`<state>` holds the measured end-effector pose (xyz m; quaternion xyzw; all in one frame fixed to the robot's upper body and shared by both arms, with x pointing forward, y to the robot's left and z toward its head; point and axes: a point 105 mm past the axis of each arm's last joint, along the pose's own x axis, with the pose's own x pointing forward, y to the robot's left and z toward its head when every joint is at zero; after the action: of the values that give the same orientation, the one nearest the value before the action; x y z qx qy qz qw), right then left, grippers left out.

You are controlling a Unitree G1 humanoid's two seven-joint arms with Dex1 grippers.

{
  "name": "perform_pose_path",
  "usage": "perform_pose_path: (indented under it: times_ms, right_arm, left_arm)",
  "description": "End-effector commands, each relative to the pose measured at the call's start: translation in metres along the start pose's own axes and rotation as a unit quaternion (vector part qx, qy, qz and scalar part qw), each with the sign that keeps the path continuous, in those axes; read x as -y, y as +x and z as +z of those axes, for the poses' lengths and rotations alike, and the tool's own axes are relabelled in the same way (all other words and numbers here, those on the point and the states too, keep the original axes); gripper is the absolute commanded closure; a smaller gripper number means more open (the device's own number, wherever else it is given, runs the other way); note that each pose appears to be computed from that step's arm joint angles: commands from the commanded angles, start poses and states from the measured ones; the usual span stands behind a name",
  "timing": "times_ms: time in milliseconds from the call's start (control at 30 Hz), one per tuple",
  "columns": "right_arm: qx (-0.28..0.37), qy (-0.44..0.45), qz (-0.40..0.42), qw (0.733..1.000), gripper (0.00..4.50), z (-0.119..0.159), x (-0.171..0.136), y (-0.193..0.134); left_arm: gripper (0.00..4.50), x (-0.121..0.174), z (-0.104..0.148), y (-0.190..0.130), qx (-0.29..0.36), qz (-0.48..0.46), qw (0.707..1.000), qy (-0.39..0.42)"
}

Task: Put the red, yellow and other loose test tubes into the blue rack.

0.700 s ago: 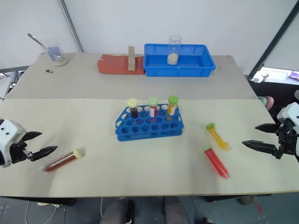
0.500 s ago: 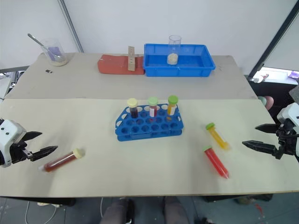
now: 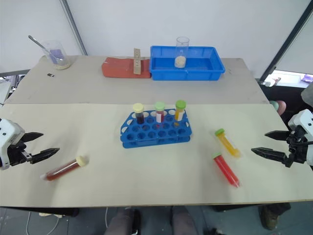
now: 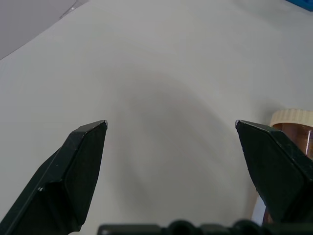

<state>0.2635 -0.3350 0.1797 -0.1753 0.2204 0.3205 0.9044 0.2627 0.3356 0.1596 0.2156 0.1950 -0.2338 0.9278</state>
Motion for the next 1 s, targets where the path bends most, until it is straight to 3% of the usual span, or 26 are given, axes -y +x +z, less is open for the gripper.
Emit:
perform_pose_path:
  times_ms: [33,233,400,500,700,1000]
  right_arm:
    - [0.024,-0.024,-0.010,0.999,0.01,0.018,0.002,-0.005]
    - [0.034,-0.025,-0.004,0.999,0.01,0.023,0.001,-0.001]
    - [0.047,-0.034,0.034,0.998,0.01,0.043,-0.014,0.017]
    - [0.032,-0.038,0.031,0.998,0.01,0.052,-0.017,0.034]
    - [-0.074,-0.023,0.004,0.997,0.01,0.044,-0.011,0.068]
    - [-0.185,0.014,-0.024,0.982,0.01,0.013,0.017,0.102]
  left_arm:
    - [0.00,-0.001,0.008,-0.002,0.016,0.001,1.000,0.014]
    - [0.00,0.014,0.021,0.005,0.034,-0.040,0.999,-0.005]
    - [0.00,0.066,0.064,0.024,0.079,-0.142,0.985,0.051]
    - [0.00,0.108,0.094,0.032,0.122,-0.223,0.963,0.084]
    - [0.00,0.168,0.141,0.033,0.221,-0.351,0.904,0.107]
    - [0.00,0.210,0.164,0.039,0.283,-0.435,0.838,0.171]
